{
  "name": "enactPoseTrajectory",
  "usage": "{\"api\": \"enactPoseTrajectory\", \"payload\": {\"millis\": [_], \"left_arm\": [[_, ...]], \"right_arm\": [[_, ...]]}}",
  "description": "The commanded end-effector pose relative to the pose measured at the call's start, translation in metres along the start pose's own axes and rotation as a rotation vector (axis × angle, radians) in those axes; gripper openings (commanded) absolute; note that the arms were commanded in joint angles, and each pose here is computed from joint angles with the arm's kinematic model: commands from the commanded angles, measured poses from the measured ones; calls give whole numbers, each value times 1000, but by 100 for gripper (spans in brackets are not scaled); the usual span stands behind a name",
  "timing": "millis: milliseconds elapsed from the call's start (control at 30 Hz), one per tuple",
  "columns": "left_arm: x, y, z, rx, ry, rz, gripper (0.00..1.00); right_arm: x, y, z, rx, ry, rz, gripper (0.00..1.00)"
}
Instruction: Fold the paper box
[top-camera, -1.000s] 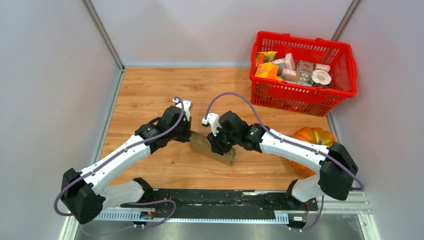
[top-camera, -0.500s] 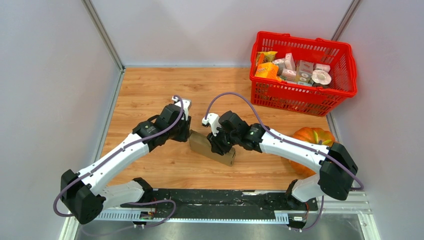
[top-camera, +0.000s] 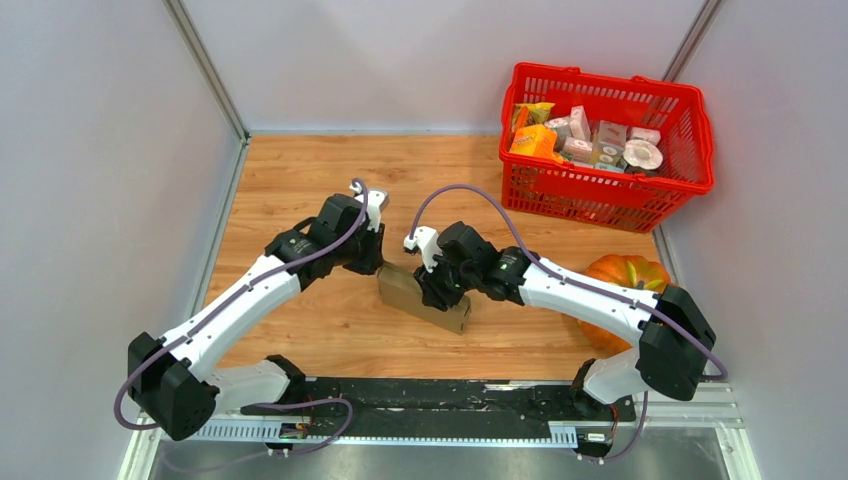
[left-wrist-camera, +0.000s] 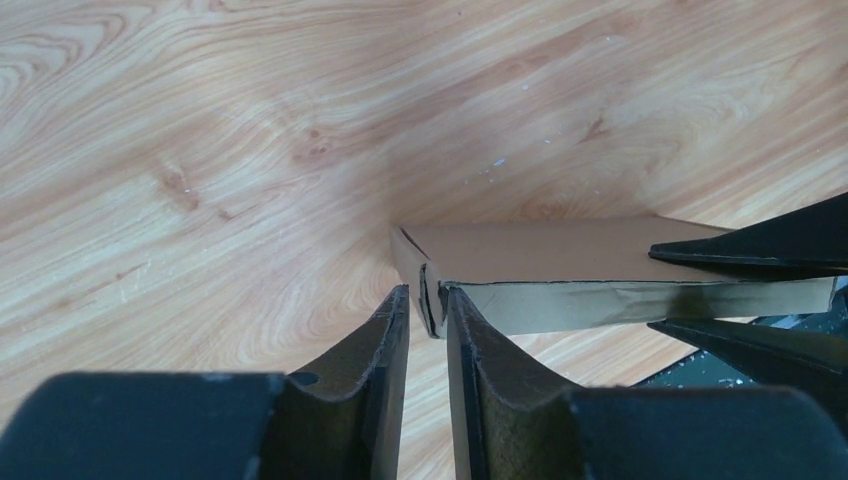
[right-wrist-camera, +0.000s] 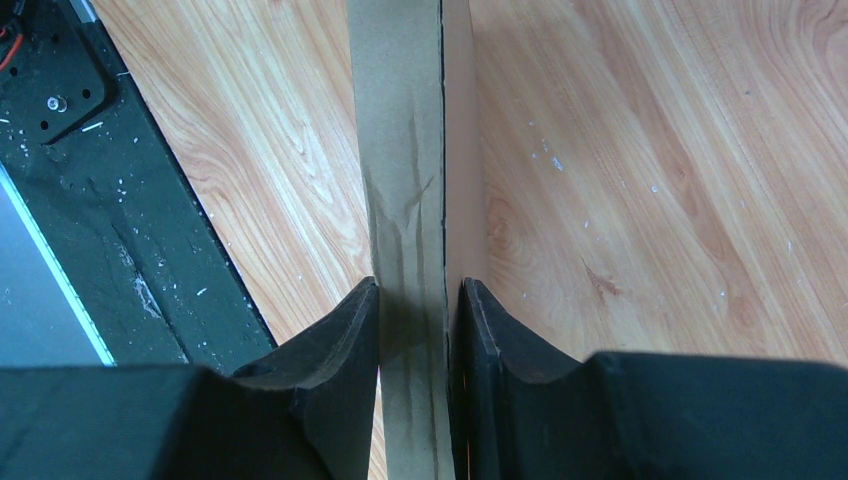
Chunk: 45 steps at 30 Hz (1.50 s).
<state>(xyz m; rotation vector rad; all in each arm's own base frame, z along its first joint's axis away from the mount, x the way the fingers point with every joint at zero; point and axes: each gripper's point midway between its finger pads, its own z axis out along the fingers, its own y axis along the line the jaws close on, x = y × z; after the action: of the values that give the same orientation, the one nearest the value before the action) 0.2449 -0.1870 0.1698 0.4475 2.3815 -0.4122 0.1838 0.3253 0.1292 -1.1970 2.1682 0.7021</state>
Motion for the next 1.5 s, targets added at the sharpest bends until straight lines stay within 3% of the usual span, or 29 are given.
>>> {"api": "enactPoseTrajectory", "payload": {"millis": [0, 233, 333, 567, 967, 1067, 1400, 1467], "left_arm": [[-9, -13, 1, 69, 0, 42, 27], [-8, -15, 4, 82, 8, 40, 28], [-7, -11, 5, 57, 13, 36, 13], [-2, 1, 9, -11, 33, 33, 0], [27, 7, 17, -60, 47, -80, 0], [36, 10, 18, -67, 44, -96, 0], [45, 13, 18, -73, 44, -93, 0], [47, 15, 17, -79, 50, -93, 0]], "right_arm": [[24, 11, 1, -55, 90, 32, 24], [24, 12, 1, -58, 92, 34, 24], [24, 12, 0, -58, 92, 35, 23], [23, 12, 0, -59, 93, 33, 23], [18, 10, 2, -46, 85, 36, 24], [14, 6, 0, -19, 74, 30, 30], [-6, 4, -25, 39, 8, 89, 64], [-7, 4, -34, 51, 0, 110, 67]]}}
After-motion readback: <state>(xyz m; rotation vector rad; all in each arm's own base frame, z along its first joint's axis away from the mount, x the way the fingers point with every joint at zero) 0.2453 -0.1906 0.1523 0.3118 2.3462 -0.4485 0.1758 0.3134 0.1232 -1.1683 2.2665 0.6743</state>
